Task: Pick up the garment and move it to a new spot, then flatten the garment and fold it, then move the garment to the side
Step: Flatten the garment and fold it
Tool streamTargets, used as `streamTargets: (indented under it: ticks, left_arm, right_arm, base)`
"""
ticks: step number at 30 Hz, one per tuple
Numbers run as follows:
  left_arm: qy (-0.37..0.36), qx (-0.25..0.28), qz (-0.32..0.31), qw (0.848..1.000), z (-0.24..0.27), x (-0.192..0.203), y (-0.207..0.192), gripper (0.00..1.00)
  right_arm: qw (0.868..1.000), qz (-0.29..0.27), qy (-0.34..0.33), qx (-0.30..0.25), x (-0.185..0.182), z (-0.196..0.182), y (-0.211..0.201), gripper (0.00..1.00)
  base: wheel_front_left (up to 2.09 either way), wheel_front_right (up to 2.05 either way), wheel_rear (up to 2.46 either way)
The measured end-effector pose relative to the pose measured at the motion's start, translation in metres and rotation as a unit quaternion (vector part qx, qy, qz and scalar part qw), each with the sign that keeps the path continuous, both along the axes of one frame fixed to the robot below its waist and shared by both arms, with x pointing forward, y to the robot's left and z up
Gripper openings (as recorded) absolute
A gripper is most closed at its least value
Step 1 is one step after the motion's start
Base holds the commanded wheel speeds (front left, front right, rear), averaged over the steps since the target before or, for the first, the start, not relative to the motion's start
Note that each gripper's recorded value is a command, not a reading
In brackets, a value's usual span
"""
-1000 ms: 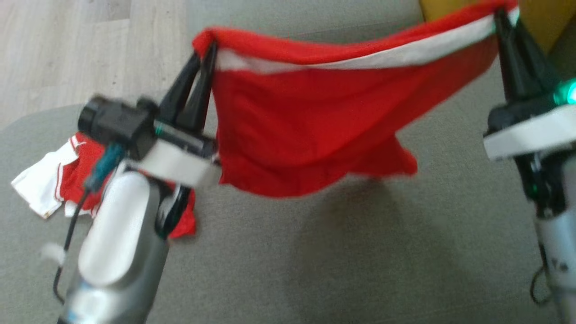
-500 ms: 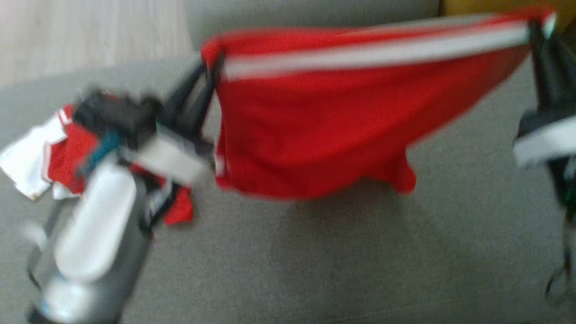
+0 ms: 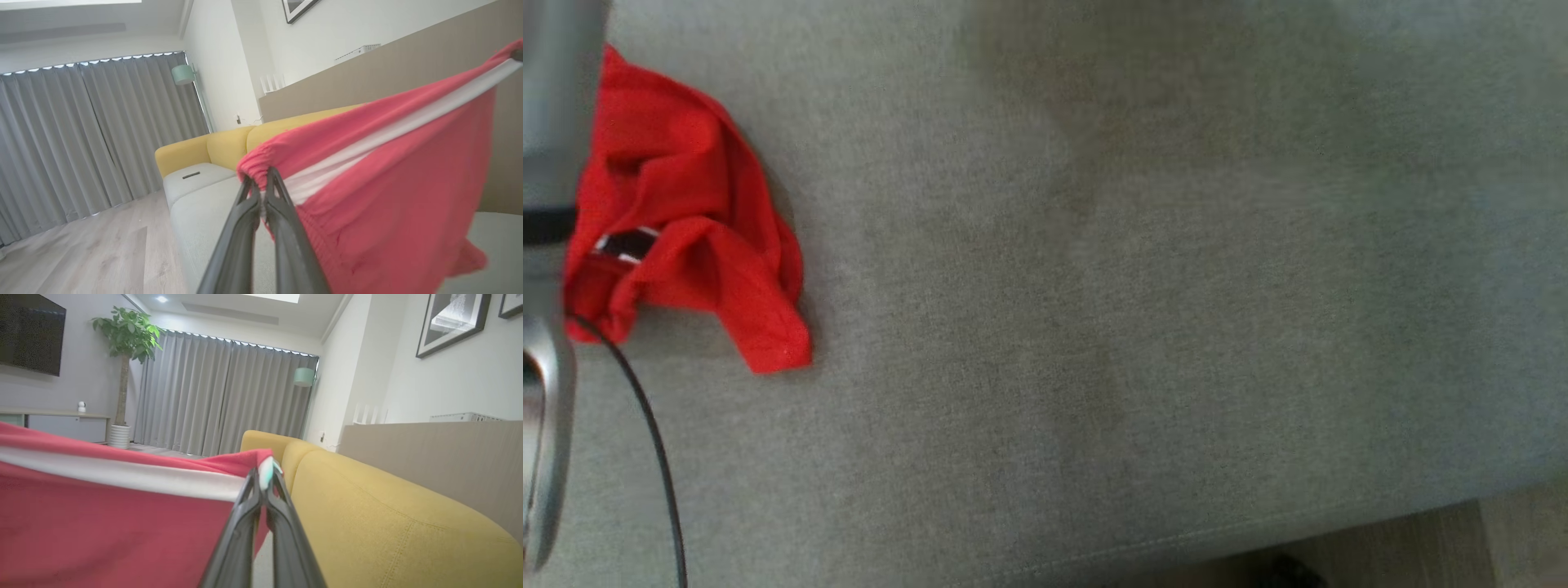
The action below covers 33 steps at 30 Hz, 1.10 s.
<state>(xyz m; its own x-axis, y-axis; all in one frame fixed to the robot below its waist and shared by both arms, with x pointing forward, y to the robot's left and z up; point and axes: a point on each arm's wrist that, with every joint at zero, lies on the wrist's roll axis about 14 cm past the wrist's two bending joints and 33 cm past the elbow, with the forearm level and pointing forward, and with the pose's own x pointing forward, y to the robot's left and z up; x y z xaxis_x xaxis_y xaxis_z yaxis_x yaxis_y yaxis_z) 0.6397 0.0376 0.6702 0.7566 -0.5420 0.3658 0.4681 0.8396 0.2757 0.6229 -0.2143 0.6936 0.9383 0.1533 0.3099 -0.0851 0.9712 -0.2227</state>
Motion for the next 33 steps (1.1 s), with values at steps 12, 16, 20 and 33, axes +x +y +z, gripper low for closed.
streamTargets:
  ticks: [12,16,20,33]
  left_arm:
    - [0.137,-0.024,0.003,0.99,-0.115,-0.015,-0.005,0.0]
    - [0.209,0.008,-0.004,0.978,-0.181,-0.064,-0.007,0.0]
    - [0.249,0.027,-0.017,0.968,-0.212,-0.108,-0.01,0.0]
    - [0.254,0.064,-0.049,0.964,-0.214,-0.196,-0.015,0.0]
  right_arm:
    - [0.977,0.003,0.212,-0.021,0.002,-0.191,0.007,0.0]
    - [0.951,0.01,0.305,-0.038,-0.04,-0.254,0.008,0.0]
    - [0.932,0.019,0.358,-0.06,-0.073,-0.278,0.005,0.0]
    - [0.893,0.046,0.436,-0.104,-0.155,-0.278,-0.021,0.0]
  base:
    - [0.0,0.0,0.0]
    - [0.0,0.0,0.0]
    - [0.0,0.0,0.0]
    - [0.0,0.0,0.0]
